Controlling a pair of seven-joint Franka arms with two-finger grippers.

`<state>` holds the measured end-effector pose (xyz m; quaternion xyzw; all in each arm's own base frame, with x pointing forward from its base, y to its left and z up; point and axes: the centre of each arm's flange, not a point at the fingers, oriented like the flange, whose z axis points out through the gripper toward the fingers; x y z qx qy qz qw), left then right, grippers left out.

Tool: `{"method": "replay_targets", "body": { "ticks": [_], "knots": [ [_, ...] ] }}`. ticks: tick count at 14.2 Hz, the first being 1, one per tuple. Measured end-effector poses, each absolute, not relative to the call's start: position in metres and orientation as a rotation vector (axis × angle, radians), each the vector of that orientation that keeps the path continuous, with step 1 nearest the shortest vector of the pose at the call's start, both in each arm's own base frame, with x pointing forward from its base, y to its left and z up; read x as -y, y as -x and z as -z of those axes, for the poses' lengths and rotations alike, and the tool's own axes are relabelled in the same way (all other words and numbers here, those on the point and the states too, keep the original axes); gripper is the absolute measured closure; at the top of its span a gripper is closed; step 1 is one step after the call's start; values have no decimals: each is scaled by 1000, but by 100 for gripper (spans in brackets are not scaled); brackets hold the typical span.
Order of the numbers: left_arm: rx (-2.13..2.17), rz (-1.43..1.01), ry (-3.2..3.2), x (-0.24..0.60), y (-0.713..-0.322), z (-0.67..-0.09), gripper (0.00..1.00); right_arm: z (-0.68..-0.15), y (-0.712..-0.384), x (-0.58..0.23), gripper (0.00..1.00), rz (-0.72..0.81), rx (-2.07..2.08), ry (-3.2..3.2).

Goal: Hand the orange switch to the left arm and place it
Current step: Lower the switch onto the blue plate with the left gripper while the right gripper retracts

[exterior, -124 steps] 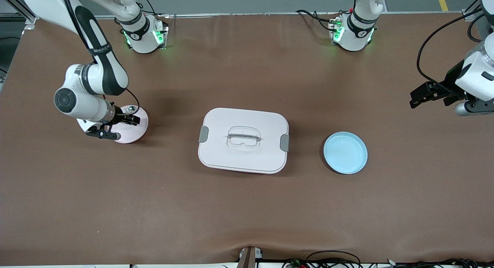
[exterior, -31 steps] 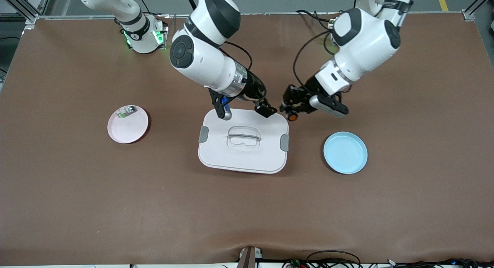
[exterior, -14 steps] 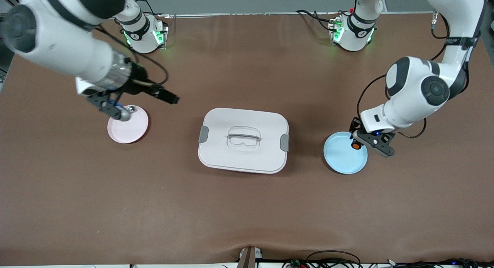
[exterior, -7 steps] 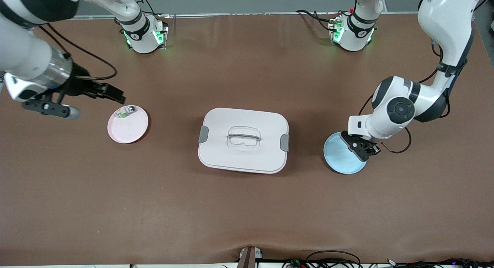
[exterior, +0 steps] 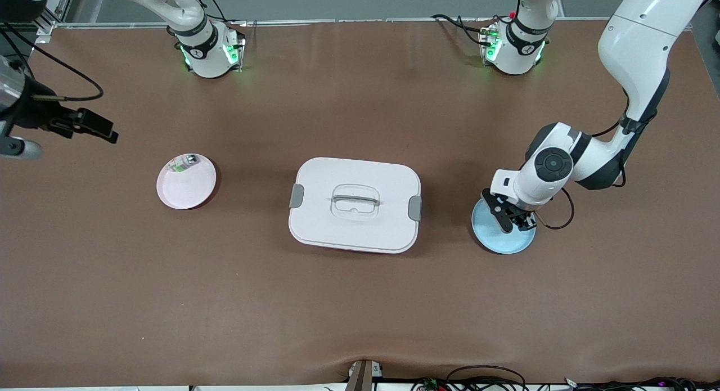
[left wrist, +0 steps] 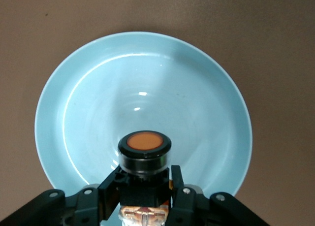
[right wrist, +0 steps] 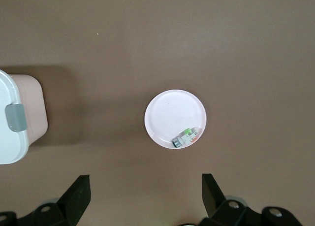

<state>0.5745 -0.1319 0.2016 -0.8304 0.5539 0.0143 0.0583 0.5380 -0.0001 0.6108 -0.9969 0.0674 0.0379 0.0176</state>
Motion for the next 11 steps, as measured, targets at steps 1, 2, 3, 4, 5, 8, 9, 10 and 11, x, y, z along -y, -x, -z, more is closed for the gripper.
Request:
{"method": "replay_targets", "body": {
  "ticks": [1,2,3,4,5,8,9,10,11],
  "knots": [
    [-1669,-42,2514,134,-574,-198,58,-615,-534,10,0,-103,-190,3103],
    [-1653,-41,2512,136,-573,-195,58,-618,-532,22,0,-94,-186,3104],
    [-1628,-37,2514,139,-572,-193,54,-620,-531,32,0,-85,-191,3105],
    [-1600,-29,2522,141,-573,-192,54,-621,-531,39,0,-76,-197,3110],
    [-1568,-18,2537,142,-574,-194,46,-622,-531,42,0,-71,-201,3128],
    [-1388,49,2622,142,-590,-210,19,-625,-531,43,0,-61,-194,3167],
    [-1299,73,2659,140,-597,-219,9,-626,-531,42,0,-56,-193,3167],
    [-1203,91,2699,140,-604,-231,1,-629,-532,42,0,-48,-193,3167],
    [-1105,101,2741,140,-611,-245,0,-631,-532,42,0,-38,-193,3167]
  ]
}}
